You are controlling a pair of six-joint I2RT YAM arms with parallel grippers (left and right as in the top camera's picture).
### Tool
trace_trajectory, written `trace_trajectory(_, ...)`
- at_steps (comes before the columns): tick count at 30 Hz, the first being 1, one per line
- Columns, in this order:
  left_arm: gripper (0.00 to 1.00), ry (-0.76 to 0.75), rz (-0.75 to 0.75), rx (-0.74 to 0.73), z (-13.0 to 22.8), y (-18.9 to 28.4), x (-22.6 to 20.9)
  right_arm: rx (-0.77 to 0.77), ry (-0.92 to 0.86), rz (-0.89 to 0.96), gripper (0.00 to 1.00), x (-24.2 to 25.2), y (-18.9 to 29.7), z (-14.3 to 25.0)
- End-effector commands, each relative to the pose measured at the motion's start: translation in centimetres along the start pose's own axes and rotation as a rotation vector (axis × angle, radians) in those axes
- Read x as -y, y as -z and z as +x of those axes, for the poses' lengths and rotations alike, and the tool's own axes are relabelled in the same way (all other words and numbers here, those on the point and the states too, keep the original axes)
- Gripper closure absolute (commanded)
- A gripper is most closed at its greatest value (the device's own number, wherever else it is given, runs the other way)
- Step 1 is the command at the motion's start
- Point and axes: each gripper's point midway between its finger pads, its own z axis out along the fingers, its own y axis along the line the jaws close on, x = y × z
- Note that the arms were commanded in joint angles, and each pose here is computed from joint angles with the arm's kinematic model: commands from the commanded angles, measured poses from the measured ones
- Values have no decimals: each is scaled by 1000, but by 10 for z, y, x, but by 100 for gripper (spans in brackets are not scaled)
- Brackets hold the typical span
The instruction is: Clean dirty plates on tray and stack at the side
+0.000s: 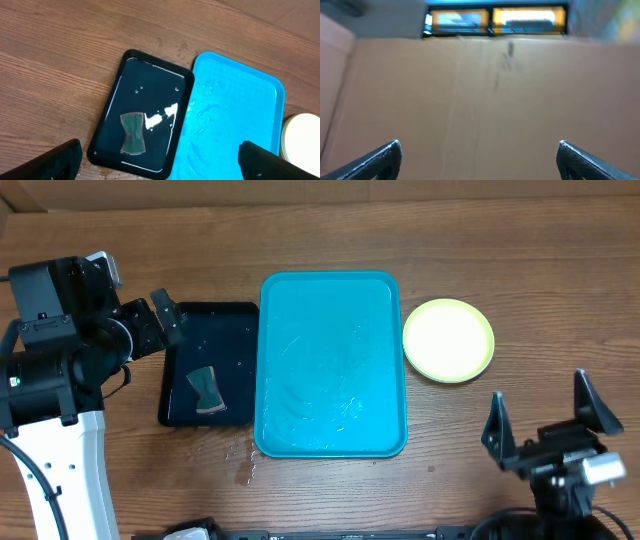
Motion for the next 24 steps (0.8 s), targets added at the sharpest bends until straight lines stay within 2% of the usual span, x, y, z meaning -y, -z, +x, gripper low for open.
trace_trajectory(1,0,14,-5,12,-4,2,-1,-26,-120,126,0,21,4,24)
trace_trajectory(10,0,14,-5,12,-4,2,-1,-171,-176,142,0,22,15,99)
trace_trajectory(16,0,14,-5,12,-4,2,-1,-239,-191,150,0,22,22,128)
trace_trajectory(24,0,14,-6,12,-4,2,-1,-495,-242,153,0,15,45,186)
